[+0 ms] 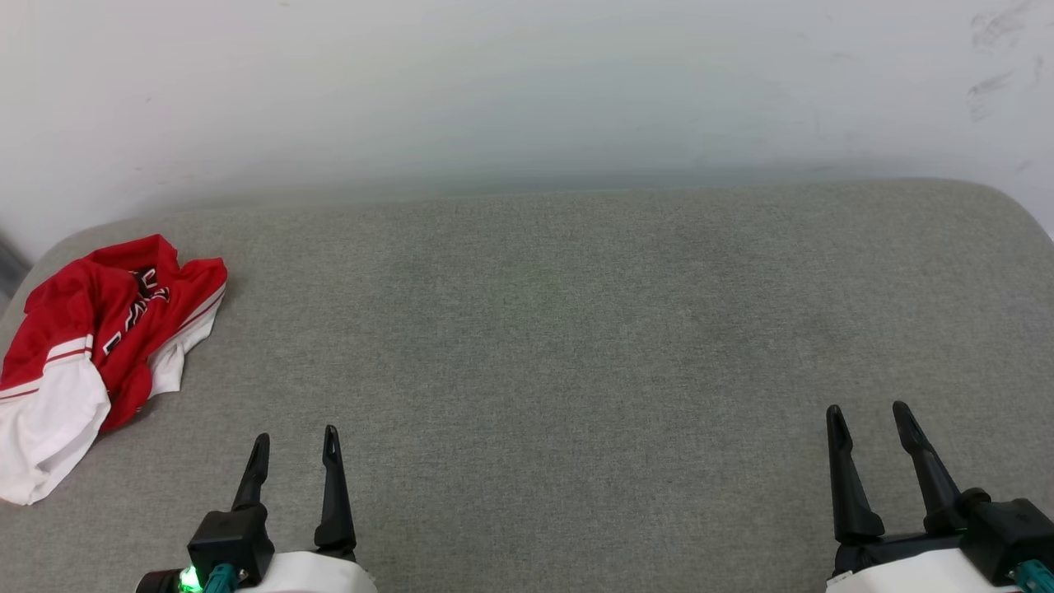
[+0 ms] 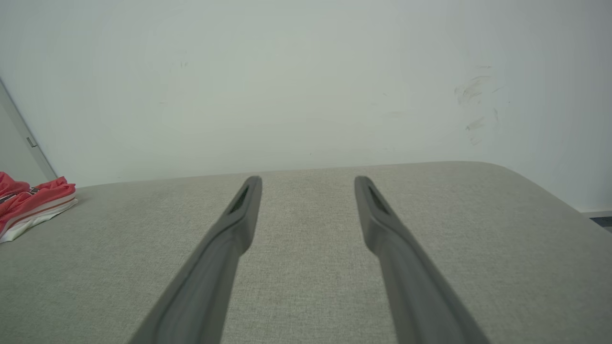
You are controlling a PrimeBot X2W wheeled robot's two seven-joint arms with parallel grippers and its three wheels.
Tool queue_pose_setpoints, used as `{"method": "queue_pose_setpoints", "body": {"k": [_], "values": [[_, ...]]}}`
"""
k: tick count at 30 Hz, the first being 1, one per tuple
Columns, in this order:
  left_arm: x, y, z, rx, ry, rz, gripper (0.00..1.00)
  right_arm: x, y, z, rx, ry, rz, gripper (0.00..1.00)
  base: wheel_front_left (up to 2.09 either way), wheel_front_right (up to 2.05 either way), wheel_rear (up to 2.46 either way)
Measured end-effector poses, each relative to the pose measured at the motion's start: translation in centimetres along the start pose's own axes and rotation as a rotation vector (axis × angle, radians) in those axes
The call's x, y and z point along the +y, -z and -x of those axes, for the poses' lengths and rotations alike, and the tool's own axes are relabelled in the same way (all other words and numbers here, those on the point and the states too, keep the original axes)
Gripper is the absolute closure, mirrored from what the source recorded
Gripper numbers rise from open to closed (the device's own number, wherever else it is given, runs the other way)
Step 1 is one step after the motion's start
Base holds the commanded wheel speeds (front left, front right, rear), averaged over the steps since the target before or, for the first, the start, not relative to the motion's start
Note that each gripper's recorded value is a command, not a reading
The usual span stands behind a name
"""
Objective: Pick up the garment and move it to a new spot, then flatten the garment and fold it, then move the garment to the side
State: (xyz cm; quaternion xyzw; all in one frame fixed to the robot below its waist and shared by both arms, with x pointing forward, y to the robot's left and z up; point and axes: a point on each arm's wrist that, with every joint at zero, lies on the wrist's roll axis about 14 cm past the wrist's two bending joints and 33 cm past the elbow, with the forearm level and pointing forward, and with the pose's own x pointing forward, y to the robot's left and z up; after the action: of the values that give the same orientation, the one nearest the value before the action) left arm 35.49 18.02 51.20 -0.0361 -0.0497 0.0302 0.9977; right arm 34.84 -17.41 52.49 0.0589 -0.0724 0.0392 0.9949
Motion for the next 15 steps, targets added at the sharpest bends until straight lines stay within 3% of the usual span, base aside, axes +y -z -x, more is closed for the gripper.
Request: {"method": "queue_pose_setpoints", "body": {"k": [15], "values": [[1.8, 0.1, 0.5, 0.007, -0.064, 0.005, 0.0, 1.3, 0.1, -0.7, 0.001, -0.043, 0.003, 0.0, 0.0, 0.0, 0.0]]}}
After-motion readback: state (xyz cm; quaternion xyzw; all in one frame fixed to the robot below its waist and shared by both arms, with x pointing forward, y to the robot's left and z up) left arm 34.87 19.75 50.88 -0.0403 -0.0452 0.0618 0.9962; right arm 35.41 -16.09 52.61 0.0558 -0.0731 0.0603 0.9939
